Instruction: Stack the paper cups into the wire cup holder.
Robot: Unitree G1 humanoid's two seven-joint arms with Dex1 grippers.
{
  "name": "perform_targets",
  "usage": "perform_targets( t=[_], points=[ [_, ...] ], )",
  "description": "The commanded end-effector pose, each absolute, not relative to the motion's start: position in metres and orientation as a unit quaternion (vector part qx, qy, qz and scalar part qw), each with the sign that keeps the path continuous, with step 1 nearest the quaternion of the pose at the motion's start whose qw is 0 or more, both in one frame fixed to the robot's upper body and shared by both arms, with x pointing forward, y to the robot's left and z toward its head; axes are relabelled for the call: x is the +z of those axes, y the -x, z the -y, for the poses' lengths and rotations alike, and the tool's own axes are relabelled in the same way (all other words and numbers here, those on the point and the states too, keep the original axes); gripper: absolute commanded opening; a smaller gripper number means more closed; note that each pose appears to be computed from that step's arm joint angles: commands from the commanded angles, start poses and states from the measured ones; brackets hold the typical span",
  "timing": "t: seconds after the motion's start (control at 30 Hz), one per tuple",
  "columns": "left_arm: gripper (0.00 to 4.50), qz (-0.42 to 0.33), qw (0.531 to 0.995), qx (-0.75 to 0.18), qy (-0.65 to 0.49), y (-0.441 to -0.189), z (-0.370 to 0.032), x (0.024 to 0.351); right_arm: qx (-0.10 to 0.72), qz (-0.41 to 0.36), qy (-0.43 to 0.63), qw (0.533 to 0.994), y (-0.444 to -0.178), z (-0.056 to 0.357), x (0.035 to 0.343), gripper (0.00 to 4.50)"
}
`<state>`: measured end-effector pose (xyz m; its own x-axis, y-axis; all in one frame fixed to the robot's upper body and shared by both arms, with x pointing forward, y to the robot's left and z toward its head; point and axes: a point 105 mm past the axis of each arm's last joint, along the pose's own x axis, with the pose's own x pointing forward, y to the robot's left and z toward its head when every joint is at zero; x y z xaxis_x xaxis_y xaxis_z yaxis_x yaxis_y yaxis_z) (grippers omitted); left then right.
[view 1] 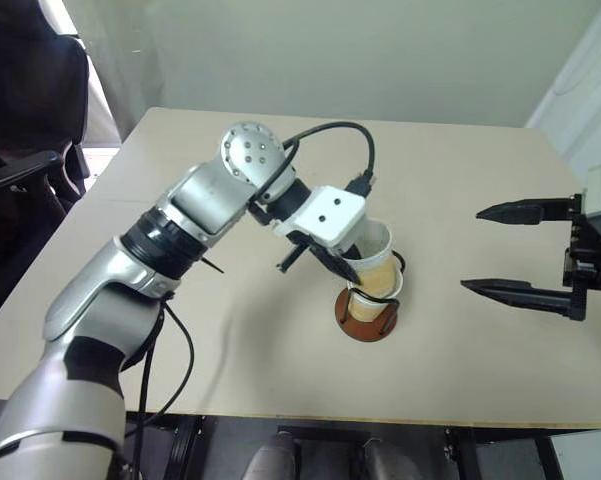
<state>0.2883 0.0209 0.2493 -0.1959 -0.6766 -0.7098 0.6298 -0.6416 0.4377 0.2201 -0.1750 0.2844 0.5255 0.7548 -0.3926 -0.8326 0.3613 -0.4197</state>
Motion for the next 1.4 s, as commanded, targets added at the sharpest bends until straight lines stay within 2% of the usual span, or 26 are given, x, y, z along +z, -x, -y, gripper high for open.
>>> perform_targets(
  t=[0.03, 0.23, 0.3, 0.37, 0.5, 0.63, 0.67, 0.8, 0.97, 1.13, 1.4],
  points=[
    [1.69, 0.043, 0.407, -0.778, -0.476, -0.282, -0.019, 0.26, 0.472, -0.051, 0.309, 0.824, -0.22, 0.176, 0.294, 4.5],
    [3.89, 0.047, 0.423, -0.77, -0.476, -0.287, -0.02, 0.263, 0.471, -0.051, 0.307, 0.825, -0.222, 0.177, 0.293, 4.5],
    [4.47, 0.047, 0.428, -0.766, -0.477, -0.288, -0.022, 0.264, 0.472, -0.05, 0.308, 0.825, -0.223, 0.176, 0.293, 4.5],
    [4.47, 0.052, 0.445, -0.759, -0.472, -0.291, -0.023, 0.268, 0.474, -0.048, 0.307, 0.824, -0.224, 0.176, 0.293, 4.5],
    [4.47, 0.06, 0.521, -0.724, -0.449, -0.303, -0.037, 0.278, 0.474, -0.045, 0.305, 0.825, -0.23, 0.177, 0.292, 4.5],
    [4.47, 0.074, 0.648, -0.657, -0.379, -0.322, -0.065, 0.297, 0.459, -0.038, 0.291, 0.839, -0.246, 0.183, 0.291, 4.5],
    [4.47, 0.075, 0.665, -0.645, -0.369, -0.324, -0.07, 0.299, 0.458, -0.039, 0.288, 0.84, -0.249, 0.184, 0.29, 4.5],
    [4.47, 0.084, 0.798, -0.517, -0.297, -0.352, -0.123, 0.312, 0.437, -0.039, 0.254, 0.862, -0.269, 0.193, 0.282, 4.5],
    [4.47, 0.094, 0.896, -0.37, -0.227, -0.369, -0.179, 0.309, 0.355, -0.025, 0.206, 0.911, -0.308, 0.219, 0.272, 4.5],
    [4.47, 0.096, 0.951, -0.239, -0.169, -0.377, -0.229, 0.299, 0.263, -0.015, 0.16, 0.951, -0.347, 0.24, 0.258, 4.5],
    [4.47, 0.088, 0.992, 0.002, -0.094, -0.377, -0.329, 0.27, 0.146, -0.022, 0.122, 0.981, -0.374, 0.278, 0.226, 4.5]
  ],
)
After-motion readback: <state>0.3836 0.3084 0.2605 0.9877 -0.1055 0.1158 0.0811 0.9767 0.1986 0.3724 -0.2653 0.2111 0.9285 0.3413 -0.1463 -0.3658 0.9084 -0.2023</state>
